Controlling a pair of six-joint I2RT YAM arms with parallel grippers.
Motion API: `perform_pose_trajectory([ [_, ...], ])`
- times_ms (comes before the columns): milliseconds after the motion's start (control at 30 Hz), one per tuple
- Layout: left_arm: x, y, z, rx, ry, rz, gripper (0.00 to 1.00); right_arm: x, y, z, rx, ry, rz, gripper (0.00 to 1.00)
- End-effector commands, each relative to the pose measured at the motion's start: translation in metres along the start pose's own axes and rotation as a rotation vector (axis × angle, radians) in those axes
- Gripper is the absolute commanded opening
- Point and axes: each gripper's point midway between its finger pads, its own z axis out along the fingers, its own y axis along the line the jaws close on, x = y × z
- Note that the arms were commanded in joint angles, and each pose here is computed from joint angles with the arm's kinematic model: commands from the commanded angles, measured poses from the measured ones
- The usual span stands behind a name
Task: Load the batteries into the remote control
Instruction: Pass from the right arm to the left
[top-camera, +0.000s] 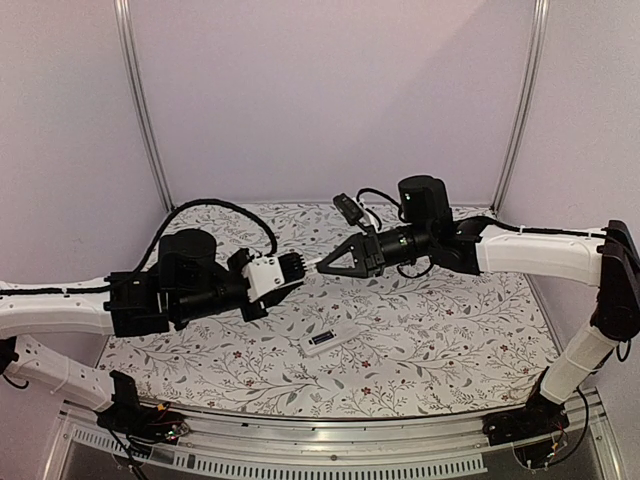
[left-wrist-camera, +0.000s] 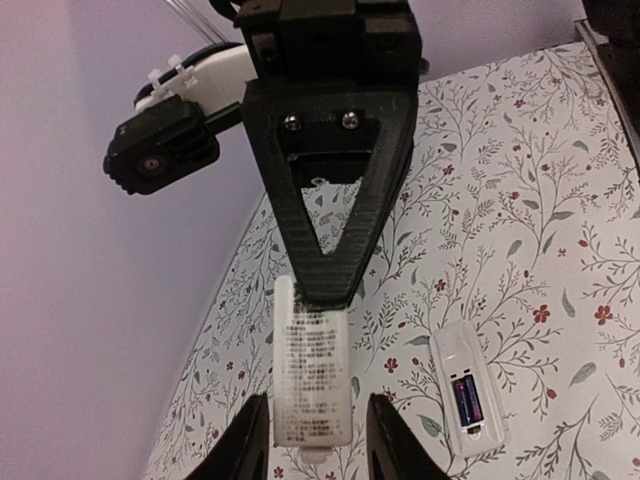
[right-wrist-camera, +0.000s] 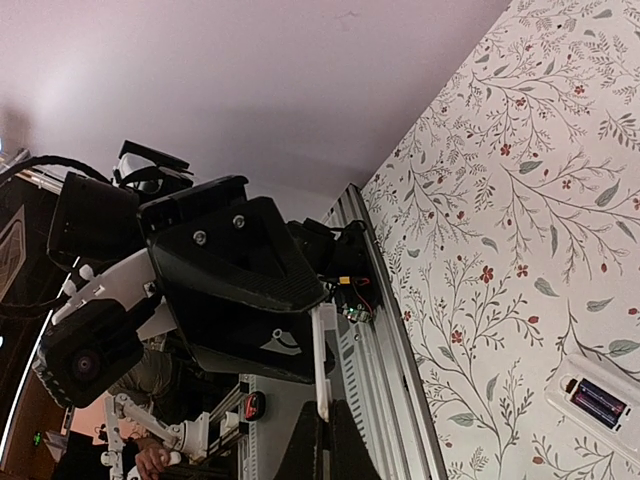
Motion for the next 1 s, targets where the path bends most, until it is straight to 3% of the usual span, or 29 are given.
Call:
perform_pose_trajectory([
  [0,-0.016,0.007,-0.001,-0.027,-0.035,0.001,0.31,0.006,-0.004,0.003,-0.015,0.015,0.014,0.0],
  [200,-0.012,0.004,0.0,-0.023,-0.018,0.0,0.24,0.007,-0.003,0.003,-0.025,0.017,0.018,0.0],
  [433,-0.009,0.0,0.002,-0.006,-0.007,0.006,0.3,0.007,-0.002,0.004,-0.035,0.019,0.024,0.0],
  [700,-0.009,0.001,0.002,-0.003,0.002,-0.002,0.21,0.008,-0.004,0.004,-0.031,0.019,0.027,0.01],
  [733,-0.009,0.001,0.001,-0.001,0.004,-0.009,0.2,0.007,-0.005,0.003,-0.027,0.017,0.029,0.07],
  [867,0.001,-0.008,-0.001,0.058,0.084,-0.072,0.15,-0.001,-0.026,-0.011,0.035,-0.036,0.052,0.49],
  [967,0.012,-0.015,-0.004,0.087,0.148,-0.172,0.12,-0.008,-0.048,-0.032,0.107,-0.099,0.075,0.58],
])
